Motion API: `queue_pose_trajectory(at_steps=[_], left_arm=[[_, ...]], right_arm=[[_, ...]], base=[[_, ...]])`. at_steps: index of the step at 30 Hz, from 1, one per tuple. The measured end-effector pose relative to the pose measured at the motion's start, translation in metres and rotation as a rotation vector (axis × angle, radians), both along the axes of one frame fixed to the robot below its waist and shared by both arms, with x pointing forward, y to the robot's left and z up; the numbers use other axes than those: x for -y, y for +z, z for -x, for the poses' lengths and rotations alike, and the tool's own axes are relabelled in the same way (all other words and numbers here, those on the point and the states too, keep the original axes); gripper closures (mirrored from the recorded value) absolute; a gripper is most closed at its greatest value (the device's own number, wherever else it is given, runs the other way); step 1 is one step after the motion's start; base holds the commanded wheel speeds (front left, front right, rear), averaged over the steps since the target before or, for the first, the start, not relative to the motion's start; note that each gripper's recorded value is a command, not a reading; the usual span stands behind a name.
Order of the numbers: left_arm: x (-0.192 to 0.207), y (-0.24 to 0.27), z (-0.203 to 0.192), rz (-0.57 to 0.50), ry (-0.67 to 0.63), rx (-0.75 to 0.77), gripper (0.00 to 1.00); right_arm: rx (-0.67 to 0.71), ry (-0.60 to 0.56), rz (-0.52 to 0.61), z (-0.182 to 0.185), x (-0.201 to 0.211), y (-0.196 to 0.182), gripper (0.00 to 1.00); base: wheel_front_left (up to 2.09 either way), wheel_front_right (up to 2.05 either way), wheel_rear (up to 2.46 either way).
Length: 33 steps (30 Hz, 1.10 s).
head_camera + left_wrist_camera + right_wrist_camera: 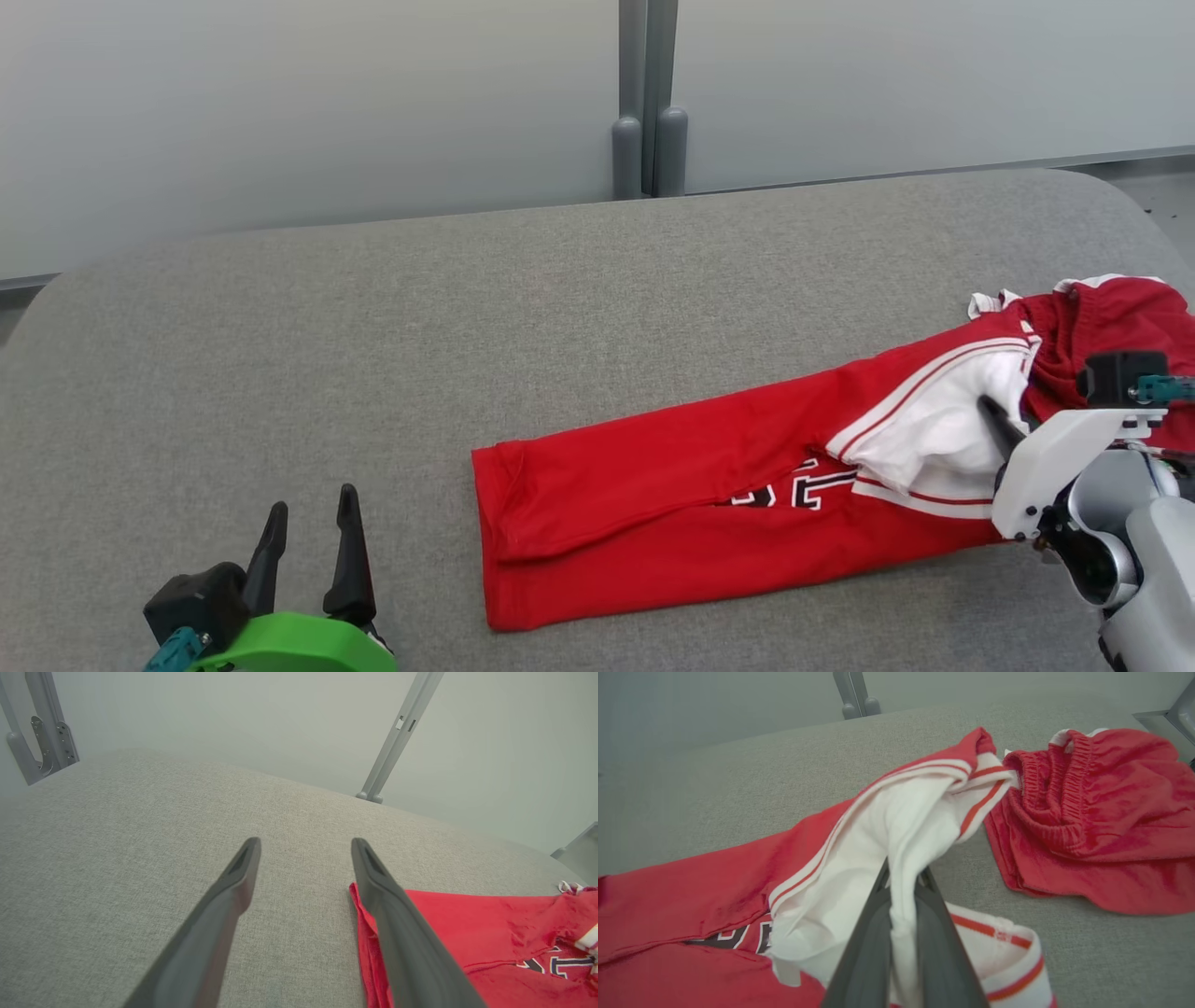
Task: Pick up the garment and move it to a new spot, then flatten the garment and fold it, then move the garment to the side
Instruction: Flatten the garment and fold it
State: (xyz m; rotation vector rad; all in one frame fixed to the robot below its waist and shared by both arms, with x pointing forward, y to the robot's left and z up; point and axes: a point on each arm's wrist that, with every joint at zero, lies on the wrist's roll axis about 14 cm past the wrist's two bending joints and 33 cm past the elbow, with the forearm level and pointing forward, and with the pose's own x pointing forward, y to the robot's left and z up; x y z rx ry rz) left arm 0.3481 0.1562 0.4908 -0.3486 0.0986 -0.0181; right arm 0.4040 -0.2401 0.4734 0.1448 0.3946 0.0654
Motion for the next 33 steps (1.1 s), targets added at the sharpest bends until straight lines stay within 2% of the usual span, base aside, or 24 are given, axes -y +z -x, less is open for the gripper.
queue_pose_trajectory(at_steps=[8, 15, 19, 26, 33], left_arm=[[0.002, 0.001, 0.001, 0.000, -0.008, 0.001, 0.00], [-0.006, 0.002, 0.006, 0.006, 0.021, 0.005, 0.00], [-0.008, 0.003, 0.008, 0.012, 0.031, 0.011, 0.00], [-0.010, 0.006, 0.008, 0.024, 0.041, 0.021, 0.00], [-0.013, 0.002, 0.011, 0.041, 0.063, 0.020, 0.00]], right_arm=[[0.097, 0.142, -0.071, 0.005, -0.056, 0.037, 1.00], [0.130, 0.286, -0.134, 0.016, -0.121, 0.054, 1.00], [0.103, 0.365, -0.153, 0.024, -0.157, 0.048, 1.00], [0.101, 0.475, -0.121, 0.023, -0.209, 0.039, 1.00], [-0.001, 0.578, -0.101, 0.026, -0.253, 0.001, 1.00]], base=[[0.00, 0.00, 0.00], [0.00, 0.00, 0.00], [0.00, 0.00, 0.00], [0.00, 0.00, 0.00], [0.00, 0.00, 0.00]])
